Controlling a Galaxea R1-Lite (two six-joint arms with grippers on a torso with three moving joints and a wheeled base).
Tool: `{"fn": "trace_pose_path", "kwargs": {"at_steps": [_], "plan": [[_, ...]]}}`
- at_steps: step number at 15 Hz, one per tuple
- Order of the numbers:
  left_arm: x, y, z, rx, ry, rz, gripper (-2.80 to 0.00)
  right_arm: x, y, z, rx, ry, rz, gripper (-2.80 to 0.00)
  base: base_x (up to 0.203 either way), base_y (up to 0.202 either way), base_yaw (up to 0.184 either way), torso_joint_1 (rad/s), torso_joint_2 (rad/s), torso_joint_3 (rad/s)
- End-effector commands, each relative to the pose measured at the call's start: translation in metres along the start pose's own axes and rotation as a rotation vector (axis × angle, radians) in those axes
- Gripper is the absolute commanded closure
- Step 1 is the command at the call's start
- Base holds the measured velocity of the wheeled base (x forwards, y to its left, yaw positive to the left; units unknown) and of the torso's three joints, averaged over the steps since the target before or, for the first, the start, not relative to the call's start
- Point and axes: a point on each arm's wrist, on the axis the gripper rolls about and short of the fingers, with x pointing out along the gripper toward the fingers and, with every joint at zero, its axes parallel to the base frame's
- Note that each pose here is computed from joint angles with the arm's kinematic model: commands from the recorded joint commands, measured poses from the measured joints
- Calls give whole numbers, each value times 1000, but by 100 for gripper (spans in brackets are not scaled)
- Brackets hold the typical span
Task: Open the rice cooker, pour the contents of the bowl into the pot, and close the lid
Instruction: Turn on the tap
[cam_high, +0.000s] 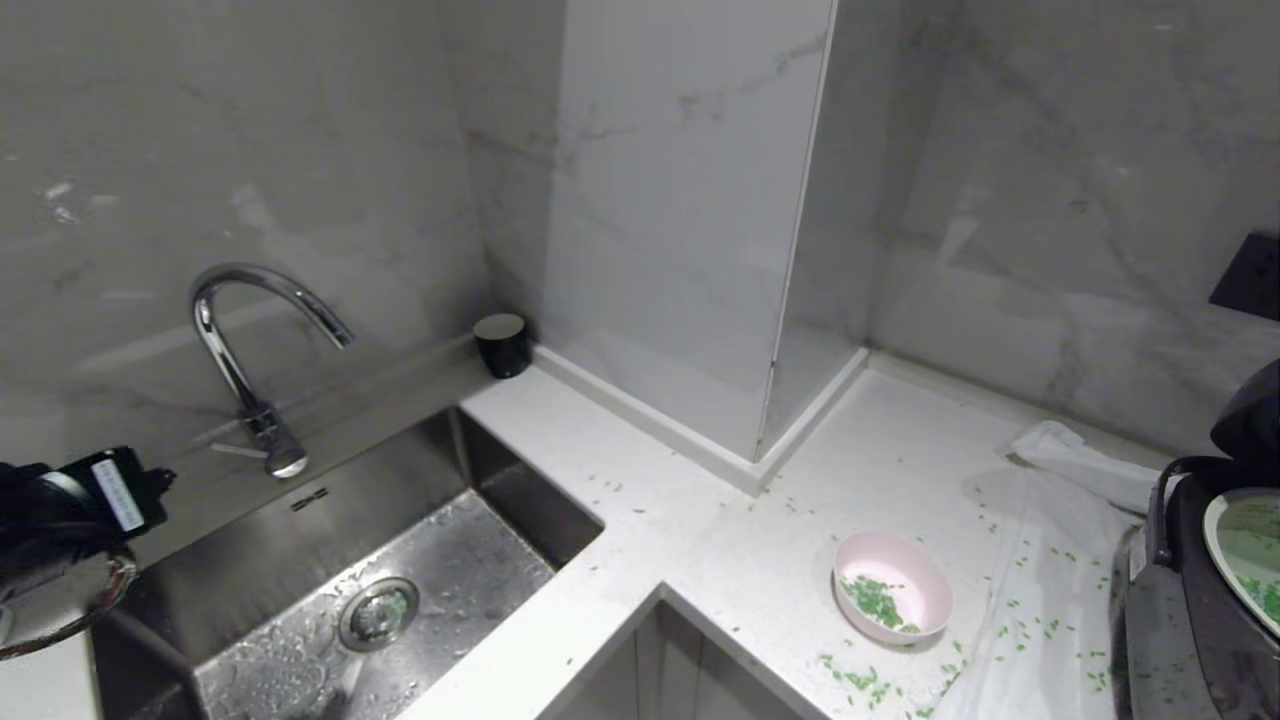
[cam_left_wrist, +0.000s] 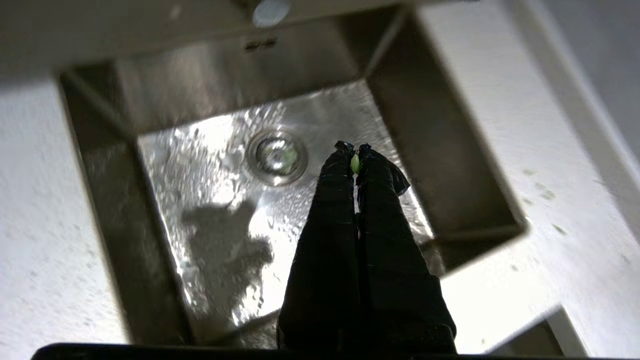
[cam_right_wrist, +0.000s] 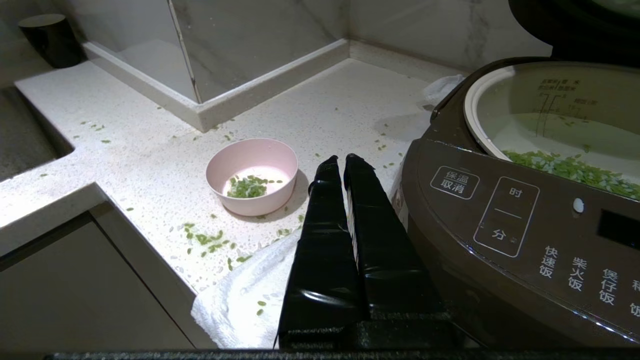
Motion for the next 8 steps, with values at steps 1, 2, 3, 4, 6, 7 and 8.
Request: {"fn": "trace_pose_path", "kwargs": {"at_steps": [1,2,3,4,6,7,8], "plan": [[94,-11,-27,-17,192,214,0,0,0,0,0,-1,0,0,0,0,0,0,0,0],[115,-14,-35,-42,184,282,0,0,0,0,0,-1,0,0,0,0,0,0,0,0],[130,-16,-38,-71,151,325,0,0,0,0,0,-1,0,0,0,0,0,0,0,0],[141,-20,-37,-103,102,347,0,0,0,0,0,-1,0,0,0,0,0,0,0,0],[157,-21,-35,-115,83,369,0,0,0,0,0,-1,0,0,0,0,0,0,0,0],[165,-22,-31,-120,72,373,0,0,0,0,0,-1,0,0,0,0,0,0,0,0],[169,-23,-26,-128,56,370,0,0,0,0,0,-1,0,0,0,0,0,0,0,0]]}}
